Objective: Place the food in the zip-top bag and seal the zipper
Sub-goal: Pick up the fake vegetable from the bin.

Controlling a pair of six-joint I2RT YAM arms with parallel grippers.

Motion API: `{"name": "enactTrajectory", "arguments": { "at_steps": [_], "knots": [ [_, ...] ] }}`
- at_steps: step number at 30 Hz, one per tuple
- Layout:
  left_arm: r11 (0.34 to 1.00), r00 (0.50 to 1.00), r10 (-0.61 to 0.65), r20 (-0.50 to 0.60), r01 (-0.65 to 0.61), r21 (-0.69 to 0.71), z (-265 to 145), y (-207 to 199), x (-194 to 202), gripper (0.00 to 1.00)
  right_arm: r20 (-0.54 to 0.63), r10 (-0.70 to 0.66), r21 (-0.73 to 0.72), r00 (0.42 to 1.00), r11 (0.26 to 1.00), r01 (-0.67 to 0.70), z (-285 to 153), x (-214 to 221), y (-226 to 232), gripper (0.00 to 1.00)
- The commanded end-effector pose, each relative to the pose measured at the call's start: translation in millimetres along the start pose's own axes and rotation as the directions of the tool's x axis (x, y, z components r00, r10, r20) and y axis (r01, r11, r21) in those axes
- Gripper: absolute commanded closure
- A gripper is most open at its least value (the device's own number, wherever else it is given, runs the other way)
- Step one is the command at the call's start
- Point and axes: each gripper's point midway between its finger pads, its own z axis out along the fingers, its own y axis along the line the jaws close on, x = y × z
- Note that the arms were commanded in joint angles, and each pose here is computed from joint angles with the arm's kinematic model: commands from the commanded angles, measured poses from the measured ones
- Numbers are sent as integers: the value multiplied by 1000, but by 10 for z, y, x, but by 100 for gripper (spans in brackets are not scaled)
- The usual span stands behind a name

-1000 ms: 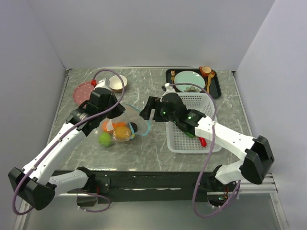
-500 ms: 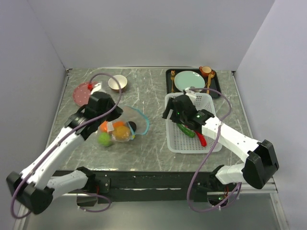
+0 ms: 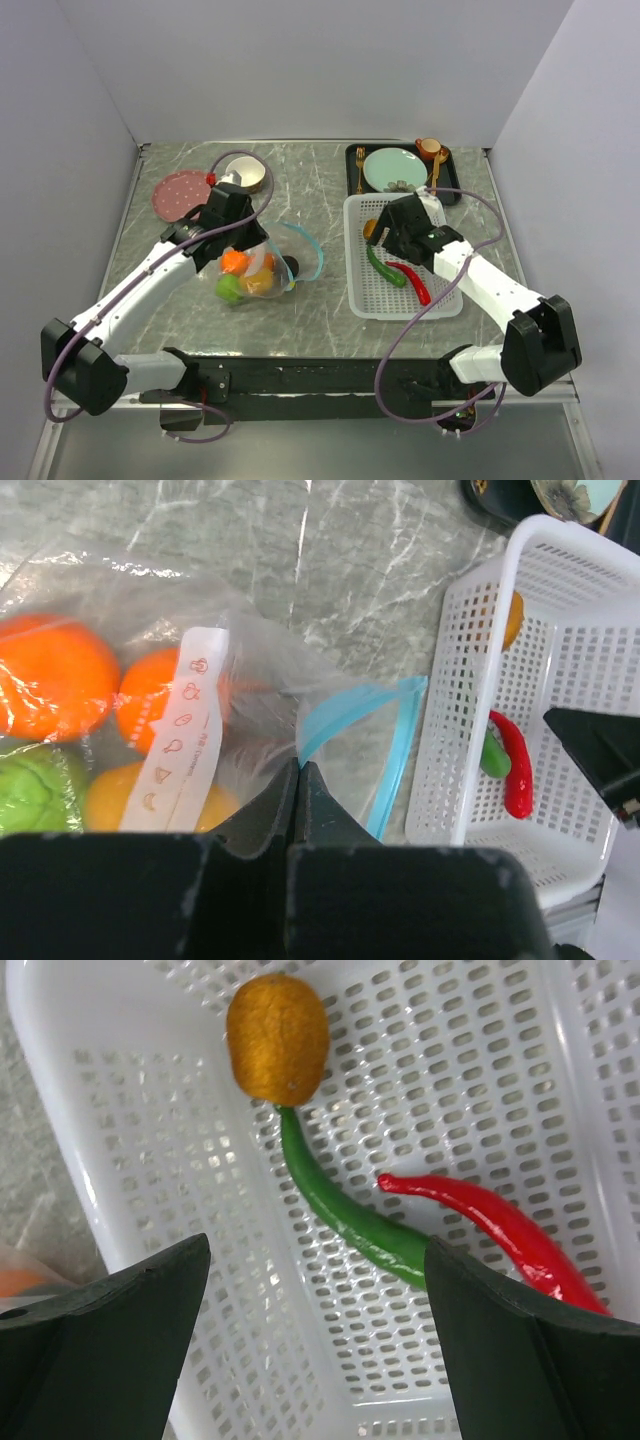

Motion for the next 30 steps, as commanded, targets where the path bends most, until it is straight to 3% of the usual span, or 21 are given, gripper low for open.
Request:
{"name": "enactTrajectory", "arguments": {
  "at_steps": [1,5,6,11,18,22,25,30],
  "knots": [
    [994,999,11,45,-16,107,-198,-225,-157,99,35,24,-24,999,999,-24,30,-195,9,5],
    [996,999,23,48,-27,90,-193,-186,-155,99,2,29,-36,1000,999,-29,154,-196,0,6],
    [996,999,23,46,-27,86,-188,-177,-150,99,-27,28,-46,999,999,-29,205,-148,13,11],
    [995,999,22,48,-27,92,-209,-173,-141,99,-55,28,-68,998,997,-32,414,-183,79,15],
    [997,998,31,53,-35,72,-206,-138,-153,99,-71,49,-132,996,990,-58,555,-298,195,35],
    [997,998,31,51,-35,72,-200,-141,-151,99,-58,49,-133,997,989,-57,597,-387,182,32],
    [998,998,23,60,-27,65,-214,-130,-170,99,-77,44,-147,996,988,-55,651,-407,199,37],
    [998,997,27,71,-32,61,-242,-123,-197,99,-120,38,-160,992,985,-57,817,-367,217,38]
  ]
}}
